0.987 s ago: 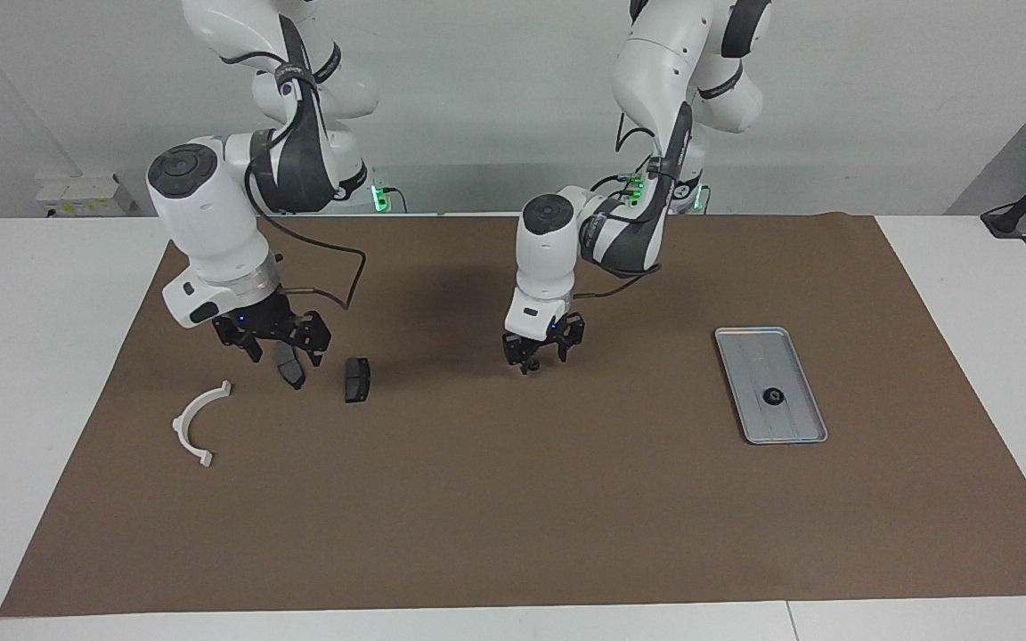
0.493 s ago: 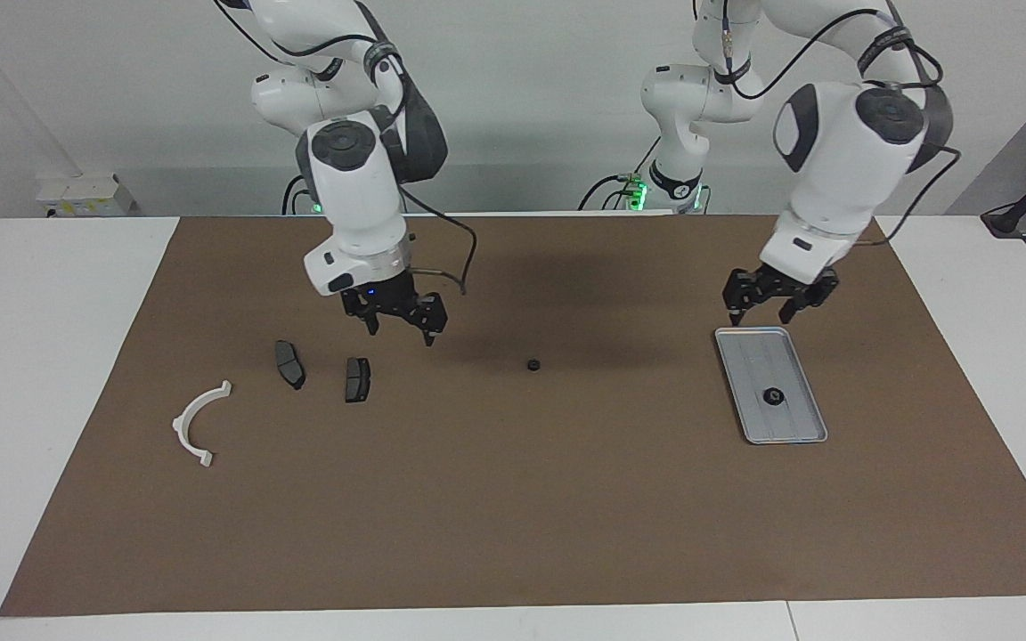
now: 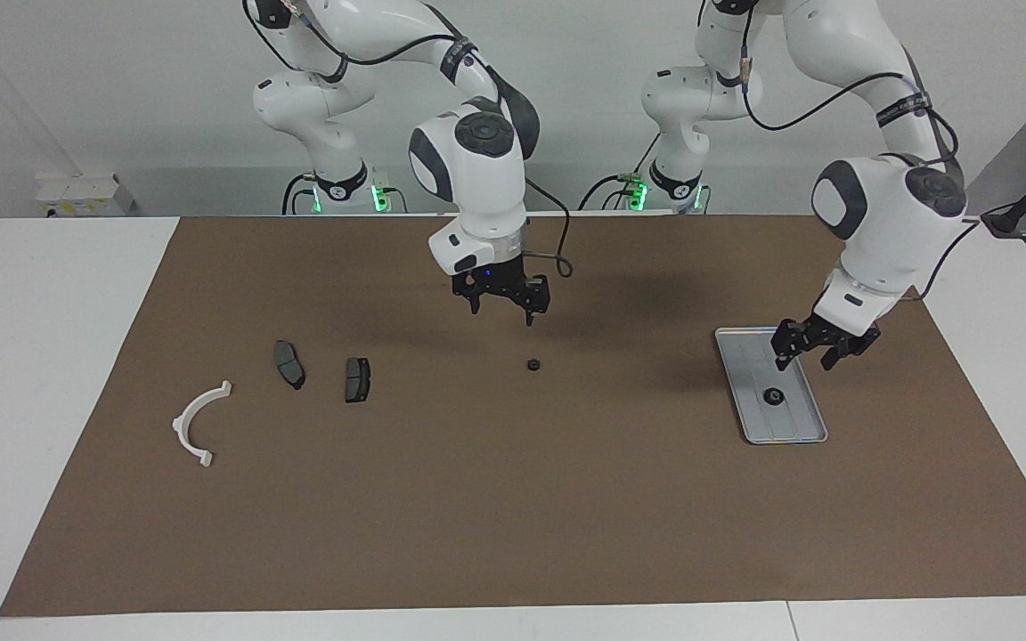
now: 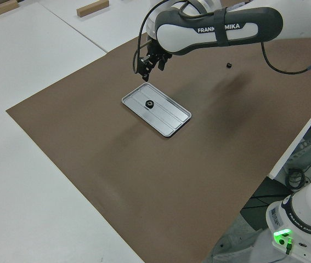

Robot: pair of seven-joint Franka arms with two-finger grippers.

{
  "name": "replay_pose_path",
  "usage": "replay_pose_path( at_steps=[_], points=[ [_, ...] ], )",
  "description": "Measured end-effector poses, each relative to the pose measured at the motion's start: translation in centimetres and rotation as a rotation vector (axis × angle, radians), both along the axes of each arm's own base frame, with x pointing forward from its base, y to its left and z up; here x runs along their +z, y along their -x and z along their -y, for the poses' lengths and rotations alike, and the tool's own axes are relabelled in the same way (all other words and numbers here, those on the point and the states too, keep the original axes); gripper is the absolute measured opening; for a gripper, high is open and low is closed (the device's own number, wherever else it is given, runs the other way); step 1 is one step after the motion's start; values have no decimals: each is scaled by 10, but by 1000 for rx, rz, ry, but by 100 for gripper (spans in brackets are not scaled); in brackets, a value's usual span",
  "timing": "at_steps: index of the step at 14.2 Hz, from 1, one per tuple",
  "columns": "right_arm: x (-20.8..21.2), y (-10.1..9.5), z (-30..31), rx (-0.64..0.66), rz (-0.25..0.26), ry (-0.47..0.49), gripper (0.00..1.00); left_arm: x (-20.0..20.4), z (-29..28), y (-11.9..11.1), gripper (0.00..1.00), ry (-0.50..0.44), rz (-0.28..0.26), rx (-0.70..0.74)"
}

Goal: Place bearing gear from tray to pile

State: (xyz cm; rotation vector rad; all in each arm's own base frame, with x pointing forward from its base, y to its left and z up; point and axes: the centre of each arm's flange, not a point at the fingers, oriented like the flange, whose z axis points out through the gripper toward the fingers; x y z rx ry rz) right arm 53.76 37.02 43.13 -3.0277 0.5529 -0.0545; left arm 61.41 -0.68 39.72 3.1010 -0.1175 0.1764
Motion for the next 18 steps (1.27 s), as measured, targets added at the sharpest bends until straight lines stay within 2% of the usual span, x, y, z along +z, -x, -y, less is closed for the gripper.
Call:
replay_pose_path(
  at_steps=[2,4,8,12,15,18],
  points=[
    [-16,0,-17,-4,-21,20,100,-28,0,0,80,-3,1,2],
    [-44,2,-44,-24,-17,90,100,-34,-5,0,80,-7,-5,-11],
    [-100,-13,-75,-47,-26,138,100,-41,-22,1,80,-13,0,-26],
    [-105,-28,-69,-69,-10,115,100,-66,-22,3,80,-17,-2,-26],
    [-104,-32,-65,-131,-45,71,100,-83,-22,9,78,-19,1,-24],
    [-120,-32,-57,-159,-57,75,100,-88,-22,12,80,-20,6,-24]
  ],
)
